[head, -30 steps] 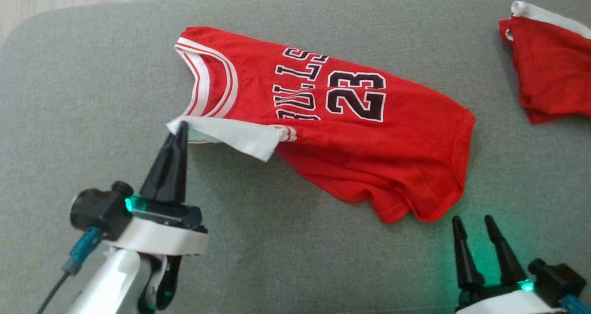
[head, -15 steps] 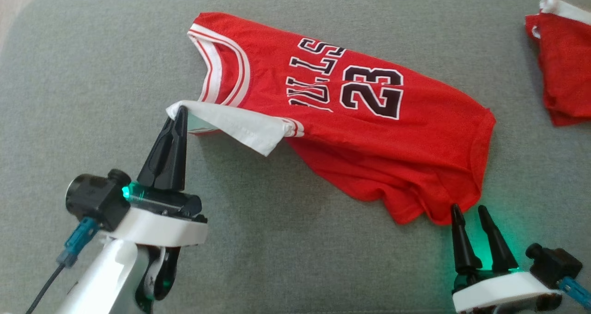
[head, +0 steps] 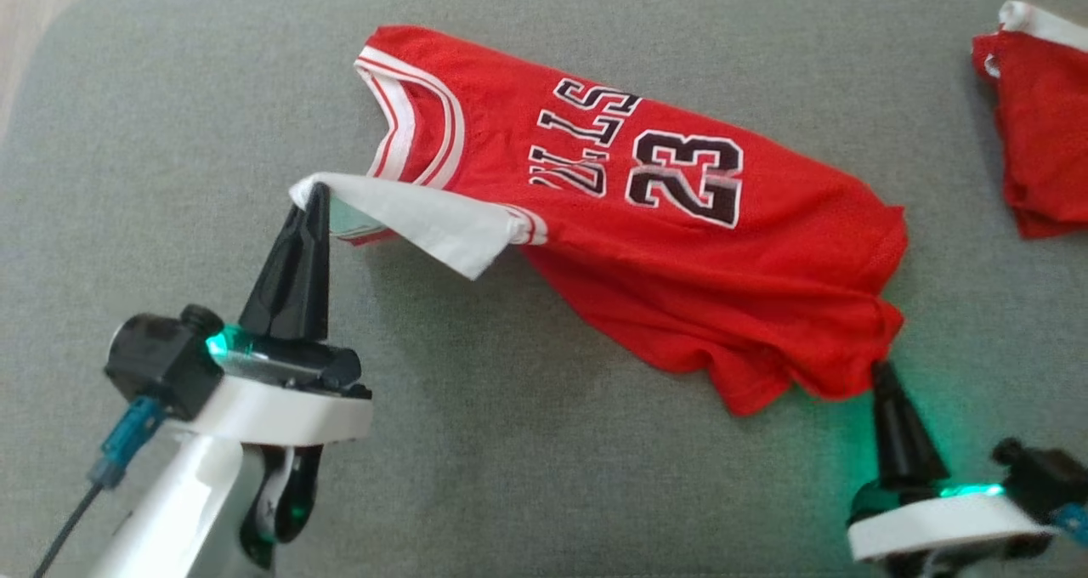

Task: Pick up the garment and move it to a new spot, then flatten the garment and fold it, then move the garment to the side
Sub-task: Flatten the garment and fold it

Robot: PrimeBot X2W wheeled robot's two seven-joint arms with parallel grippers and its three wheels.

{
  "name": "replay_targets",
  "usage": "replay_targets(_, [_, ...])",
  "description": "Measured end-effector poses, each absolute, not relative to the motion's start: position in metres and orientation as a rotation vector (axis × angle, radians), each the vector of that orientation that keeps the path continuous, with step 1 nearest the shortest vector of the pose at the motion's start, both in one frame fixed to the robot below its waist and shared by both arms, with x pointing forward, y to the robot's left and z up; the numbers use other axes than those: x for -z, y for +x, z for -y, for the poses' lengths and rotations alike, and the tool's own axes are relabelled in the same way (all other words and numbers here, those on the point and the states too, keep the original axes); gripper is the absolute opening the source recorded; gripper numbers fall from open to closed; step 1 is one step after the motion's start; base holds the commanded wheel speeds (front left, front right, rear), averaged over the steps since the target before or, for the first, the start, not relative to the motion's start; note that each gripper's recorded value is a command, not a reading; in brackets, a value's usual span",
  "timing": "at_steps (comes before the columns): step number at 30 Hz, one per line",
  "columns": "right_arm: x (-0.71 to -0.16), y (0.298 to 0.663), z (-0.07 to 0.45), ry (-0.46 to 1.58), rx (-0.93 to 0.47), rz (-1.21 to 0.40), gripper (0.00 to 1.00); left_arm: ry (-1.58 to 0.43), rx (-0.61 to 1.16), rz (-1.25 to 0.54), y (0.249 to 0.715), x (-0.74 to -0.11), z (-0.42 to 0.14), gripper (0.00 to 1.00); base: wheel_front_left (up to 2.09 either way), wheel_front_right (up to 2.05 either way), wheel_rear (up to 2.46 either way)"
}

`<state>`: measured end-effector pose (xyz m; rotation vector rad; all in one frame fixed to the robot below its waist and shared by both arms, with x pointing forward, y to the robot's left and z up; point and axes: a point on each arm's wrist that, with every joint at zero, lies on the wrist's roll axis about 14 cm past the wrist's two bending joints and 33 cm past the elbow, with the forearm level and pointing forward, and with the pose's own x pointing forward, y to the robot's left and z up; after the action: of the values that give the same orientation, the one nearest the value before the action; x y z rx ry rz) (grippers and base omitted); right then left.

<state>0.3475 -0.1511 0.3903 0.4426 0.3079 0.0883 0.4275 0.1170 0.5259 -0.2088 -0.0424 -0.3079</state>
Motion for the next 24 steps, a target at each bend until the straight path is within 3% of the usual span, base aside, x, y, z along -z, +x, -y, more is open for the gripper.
replay_targets(9, [-0.494,0.379,0.201,0.402,-0.03,0.056,0.0,-0.208,0.401,0.336,0.435,-0.627,-0.117,0.0,0.0,0.0,0.0])
replay_targets(19, [-0.651,0.386,0.233,0.236,-0.114,0.51,0.0,-0.167,0.614,0.722,0.399,-0.782,-0.095,0.0,0.0,0.0,0.0])
replay_targets(24, [-0.697,0.39,0.24,0.177,-0.148,0.629,0.0,-0.133,0.664,0.815,0.388,-0.824,-0.088,0.0,0.0,0.0,0.0])
